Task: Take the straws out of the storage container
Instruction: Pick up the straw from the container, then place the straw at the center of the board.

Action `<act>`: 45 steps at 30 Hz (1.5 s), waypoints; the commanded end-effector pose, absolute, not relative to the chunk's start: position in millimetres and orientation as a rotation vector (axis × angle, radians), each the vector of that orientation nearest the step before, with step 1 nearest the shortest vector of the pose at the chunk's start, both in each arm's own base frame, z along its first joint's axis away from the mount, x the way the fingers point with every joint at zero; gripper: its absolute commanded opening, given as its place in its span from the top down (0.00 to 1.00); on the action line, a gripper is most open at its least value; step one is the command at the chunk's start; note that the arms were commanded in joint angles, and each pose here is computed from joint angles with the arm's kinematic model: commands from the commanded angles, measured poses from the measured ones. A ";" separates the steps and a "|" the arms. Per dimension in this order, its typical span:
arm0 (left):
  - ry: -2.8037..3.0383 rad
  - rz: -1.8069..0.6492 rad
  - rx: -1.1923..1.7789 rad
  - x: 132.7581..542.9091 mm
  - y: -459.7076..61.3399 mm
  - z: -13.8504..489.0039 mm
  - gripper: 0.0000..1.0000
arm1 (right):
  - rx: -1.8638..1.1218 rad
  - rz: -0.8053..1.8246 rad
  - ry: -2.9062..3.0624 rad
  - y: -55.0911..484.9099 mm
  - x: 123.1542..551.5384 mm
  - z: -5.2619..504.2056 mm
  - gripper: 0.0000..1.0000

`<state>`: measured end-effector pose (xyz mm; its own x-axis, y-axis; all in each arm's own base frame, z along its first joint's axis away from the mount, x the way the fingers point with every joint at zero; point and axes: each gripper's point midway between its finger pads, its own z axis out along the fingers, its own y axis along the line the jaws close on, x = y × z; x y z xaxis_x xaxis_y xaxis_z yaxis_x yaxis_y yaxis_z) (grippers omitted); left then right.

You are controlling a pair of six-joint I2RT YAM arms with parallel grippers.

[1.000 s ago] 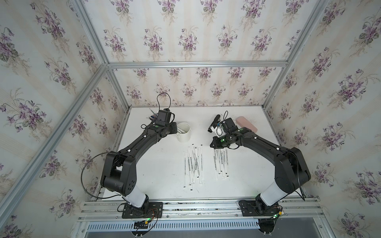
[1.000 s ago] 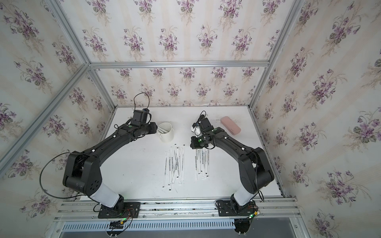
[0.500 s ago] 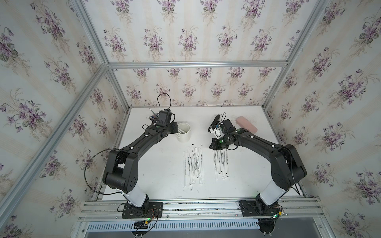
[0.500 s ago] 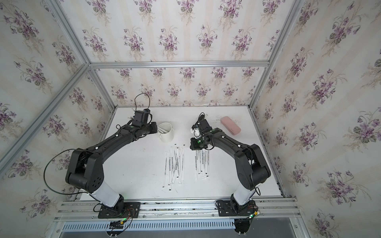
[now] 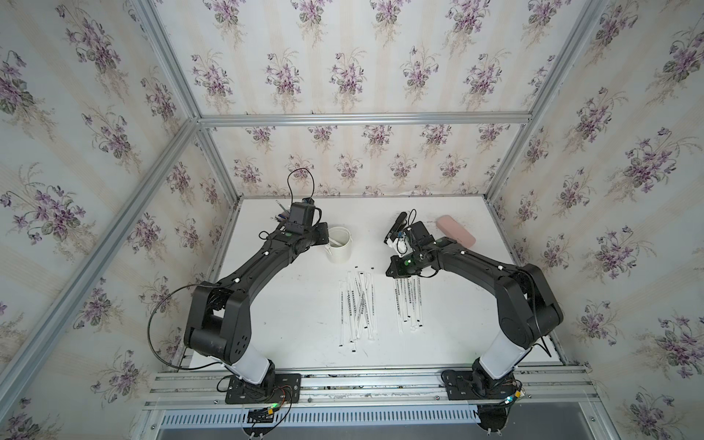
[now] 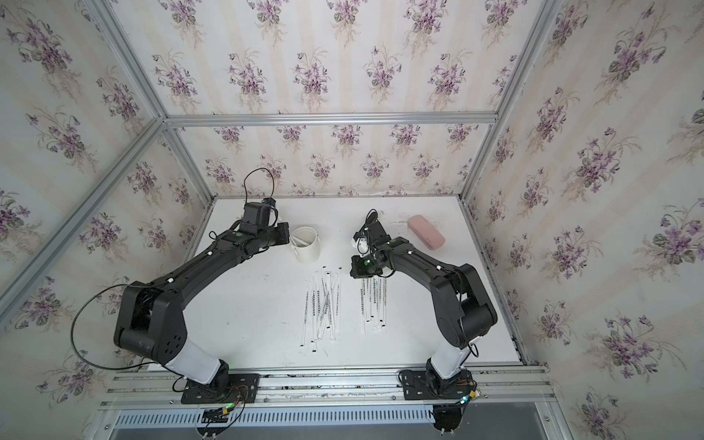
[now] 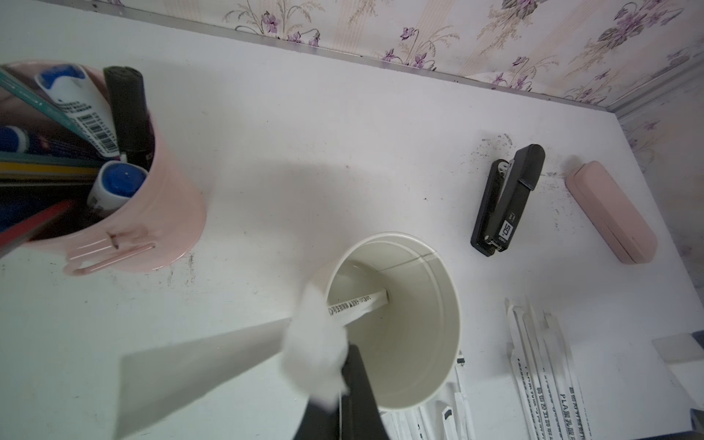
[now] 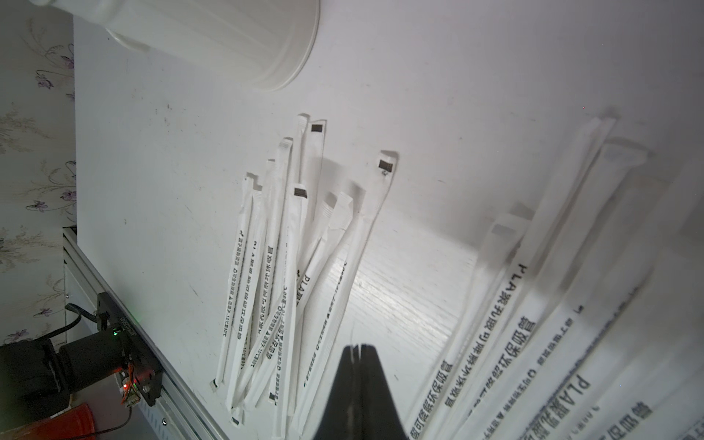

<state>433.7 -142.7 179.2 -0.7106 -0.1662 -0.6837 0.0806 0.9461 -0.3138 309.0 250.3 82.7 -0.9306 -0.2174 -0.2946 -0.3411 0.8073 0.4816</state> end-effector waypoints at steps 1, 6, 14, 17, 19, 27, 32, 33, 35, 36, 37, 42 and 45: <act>2.301 -0.456 -0.050 429.2 -145.8 196.5 1.00 | -0.445 0.816 2.745 253.2 309.0 89.5 0.95; 2.260 -0.487 -0.010 417.5 -147.7 219.9 1.00 | -0.443 0.815 2.724 253.4 308.4 98.0 0.95; 2.181 -0.486 0.093 387.3 -145.2 277.0 1.00 | -0.443 0.817 2.691 255.0 306.5 110.4 0.97; 2.187 -0.499 0.182 368.1 -150.9 296.2 1.00 | -0.438 0.818 2.673 255.0 306.8 114.7 0.97; 2.189 -0.539 0.251 350.4 -158.6 308.9 1.00 | -0.435 0.824 2.652 255.5 308.1 117.5 0.98; 2.379 -0.734 0.441 278.4 -186.4 311.6 1.00 | -0.425 0.862 2.632 259.7 309.1 108.7 0.99; 2.636 -0.941 0.512 253.3 -213.0 262.4 1.00 | -0.441 0.872 2.648 261.1 307.0 99.3 0.99; 2.708 -0.976 0.517 253.0 -218.9 244.8 1.00 | -0.442 0.877 2.648 261.5 306.5 98.7 0.99; 2.784 -1.072 0.545 250.5 -231.3 223.3 1.00 | -0.447 0.878 2.650 261.4 305.8 97.1 0.99; 2.820 -1.090 0.544 252.1 -235.2 212.3 1.00 | -0.447 0.877 2.648 261.2 305.6 97.5 0.99; 2.842 -1.100 0.547 255.2 -238.9 203.2 1.00 | -0.448 0.879 2.647 261.1 305.1 97.5 0.99; 2.913 -1.113 0.545 273.1 -251.3 170.5 1.00 | -0.445 0.882 2.640 259.7 302.5 98.2 0.99; 2.943 -1.076 0.551 282.5 -253.4 154.5 1.00 | -0.447 0.879 2.649 258.3 300.1 93.6 0.99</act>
<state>279.1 -249.6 159.7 -0.9469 0.3117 -0.0795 0.2910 0.7248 -0.6245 298.8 257.0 92.6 -0.9105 -0.1871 -0.3689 -0.3692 0.7695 0.5211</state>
